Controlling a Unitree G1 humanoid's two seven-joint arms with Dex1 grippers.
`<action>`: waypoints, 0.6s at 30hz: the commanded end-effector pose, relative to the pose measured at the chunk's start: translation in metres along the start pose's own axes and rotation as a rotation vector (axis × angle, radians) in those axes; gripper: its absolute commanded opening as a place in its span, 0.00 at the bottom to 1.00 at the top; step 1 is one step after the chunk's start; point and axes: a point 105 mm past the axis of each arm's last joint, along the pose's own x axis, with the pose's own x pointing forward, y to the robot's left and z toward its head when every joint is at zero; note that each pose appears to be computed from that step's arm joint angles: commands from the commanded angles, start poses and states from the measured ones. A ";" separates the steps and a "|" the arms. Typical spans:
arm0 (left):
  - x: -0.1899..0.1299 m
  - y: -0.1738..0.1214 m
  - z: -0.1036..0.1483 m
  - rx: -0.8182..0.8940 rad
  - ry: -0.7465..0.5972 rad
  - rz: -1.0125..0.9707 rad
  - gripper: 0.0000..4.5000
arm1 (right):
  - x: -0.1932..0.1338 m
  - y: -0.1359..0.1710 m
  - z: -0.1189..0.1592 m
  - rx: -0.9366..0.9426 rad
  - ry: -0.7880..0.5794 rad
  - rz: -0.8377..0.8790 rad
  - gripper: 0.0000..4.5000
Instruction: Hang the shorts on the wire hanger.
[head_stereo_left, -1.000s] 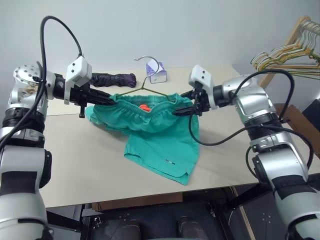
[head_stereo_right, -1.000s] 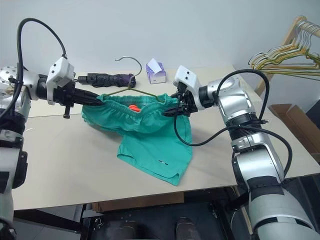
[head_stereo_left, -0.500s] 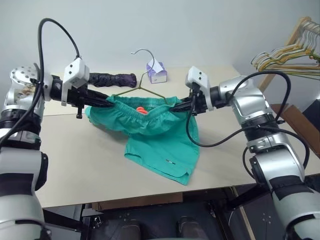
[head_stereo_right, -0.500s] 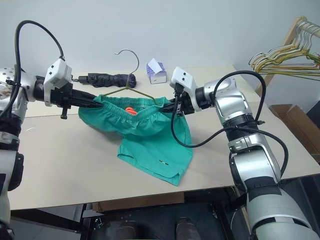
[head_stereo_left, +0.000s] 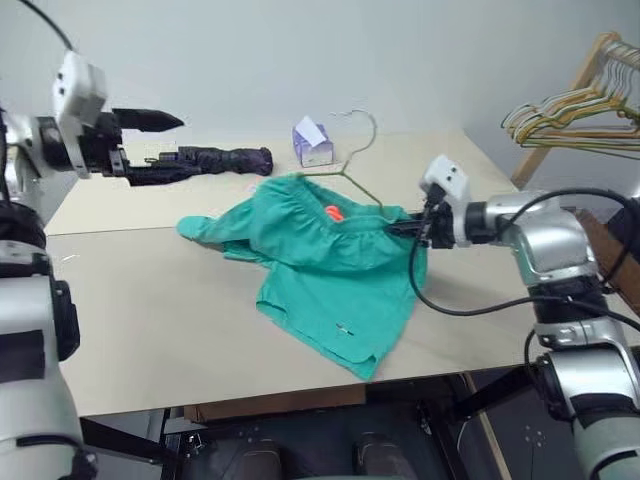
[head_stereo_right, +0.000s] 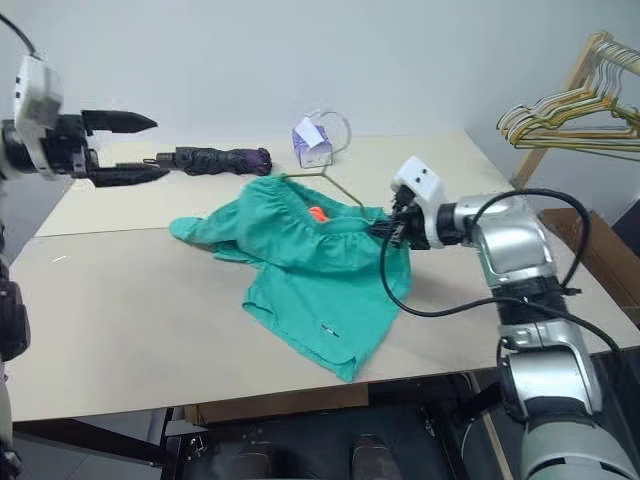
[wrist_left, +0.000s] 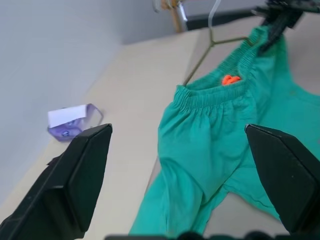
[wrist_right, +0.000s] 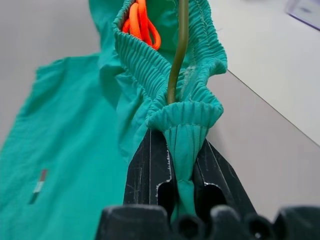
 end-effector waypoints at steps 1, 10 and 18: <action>0.006 -0.008 -0.002 -0.041 -0.090 -0.024 1.00 | -0.034 -0.010 0.022 -0.008 -0.043 -0.212 0.02; 0.035 -0.060 -0.016 -0.146 -0.176 -0.144 1.00 | -0.098 -0.041 -0.050 0.373 0.257 -0.781 0.02; 0.047 -0.072 -0.007 -0.165 -0.273 -0.104 1.00 | -0.159 -0.092 -0.058 0.634 0.187 -1.243 0.02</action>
